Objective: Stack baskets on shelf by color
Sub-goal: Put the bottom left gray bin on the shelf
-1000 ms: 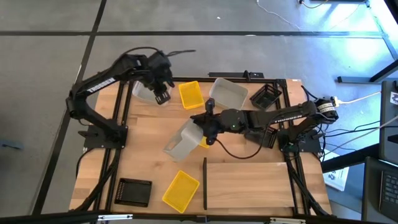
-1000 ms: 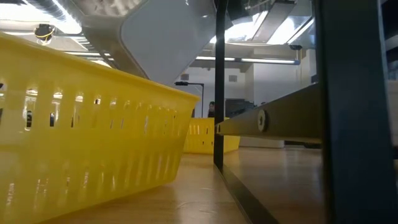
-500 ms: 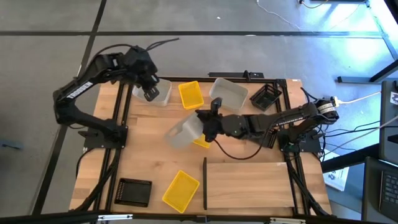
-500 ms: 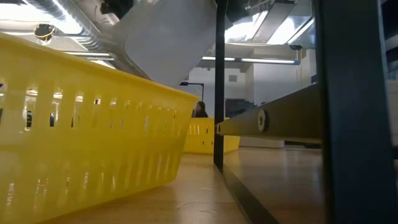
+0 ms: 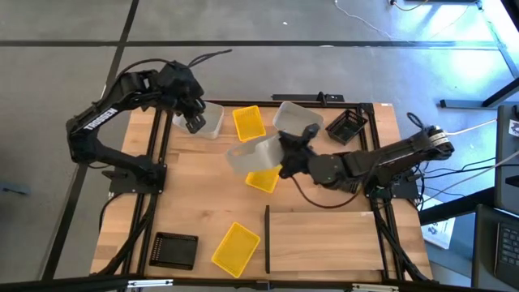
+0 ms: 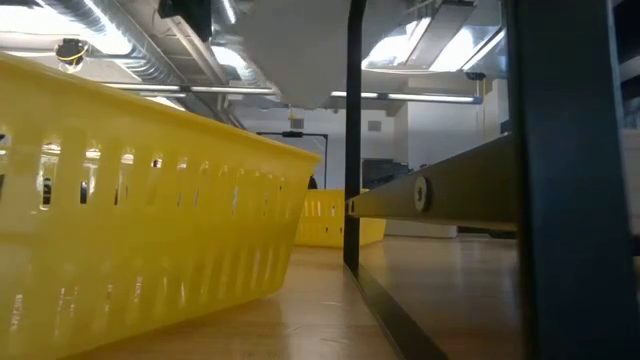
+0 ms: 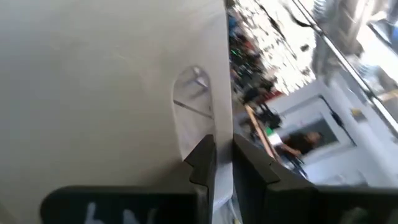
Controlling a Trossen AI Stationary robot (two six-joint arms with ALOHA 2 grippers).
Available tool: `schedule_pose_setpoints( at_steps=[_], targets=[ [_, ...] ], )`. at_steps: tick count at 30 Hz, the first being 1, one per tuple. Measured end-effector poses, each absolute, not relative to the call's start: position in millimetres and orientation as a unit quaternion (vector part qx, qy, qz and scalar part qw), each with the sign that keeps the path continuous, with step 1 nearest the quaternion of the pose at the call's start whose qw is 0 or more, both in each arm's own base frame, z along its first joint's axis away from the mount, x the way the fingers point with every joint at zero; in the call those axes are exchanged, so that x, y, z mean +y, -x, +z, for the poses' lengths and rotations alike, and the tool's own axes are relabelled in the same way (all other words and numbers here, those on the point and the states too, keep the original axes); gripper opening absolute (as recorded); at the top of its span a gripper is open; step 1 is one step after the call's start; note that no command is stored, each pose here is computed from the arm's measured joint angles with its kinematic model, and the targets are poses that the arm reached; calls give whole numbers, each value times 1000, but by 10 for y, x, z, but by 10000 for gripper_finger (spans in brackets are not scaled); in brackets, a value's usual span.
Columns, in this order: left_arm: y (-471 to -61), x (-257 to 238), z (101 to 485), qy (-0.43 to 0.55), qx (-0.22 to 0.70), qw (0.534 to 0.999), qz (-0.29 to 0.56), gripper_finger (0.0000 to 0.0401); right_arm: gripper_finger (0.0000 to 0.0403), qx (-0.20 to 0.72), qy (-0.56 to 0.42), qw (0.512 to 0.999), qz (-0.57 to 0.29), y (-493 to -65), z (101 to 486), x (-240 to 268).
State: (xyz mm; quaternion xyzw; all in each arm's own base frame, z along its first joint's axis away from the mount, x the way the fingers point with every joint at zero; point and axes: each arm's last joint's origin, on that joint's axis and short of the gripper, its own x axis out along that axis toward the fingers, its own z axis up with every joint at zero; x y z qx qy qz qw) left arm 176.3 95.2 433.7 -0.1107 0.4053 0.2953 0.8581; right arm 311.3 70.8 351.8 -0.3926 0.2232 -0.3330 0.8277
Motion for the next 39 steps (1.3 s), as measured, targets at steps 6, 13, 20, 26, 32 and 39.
schedule_pose_setpoints(
  at_steps=[6, 13, 20, 26, 32, 39],
  targets=[
    [-1763, 952, 4337, 111, 405, 858, 295, 71, 40, 238, 398, 793, -396, -2730, 3707, 833],
    [-1764, 952, 4337, 110, 405, 858, 295, 71, 40, 211, 380, 787, -437, -2327, 3916, 1109],
    [-1768, 954, 4341, 111, 402, 859, 296, 71, 40, 175, 369, 825, -390, -2034, 4045, 1293],
    [-1778, 960, 4351, 112, 394, 862, 297, 71, 40, 141, 340, 858, -357, -1799, 4135, 1380],
    [-1782, 962, 4354, 112, 391, 863, 298, 71, 40, 120, 326, 879, -326, -1640, 4053, 1474],
    [-1782, 961, 4355, 113, 391, 863, 298, 71, 40, 94, 283, 906, -301, -1565, 3826, 1605]
  ],
)
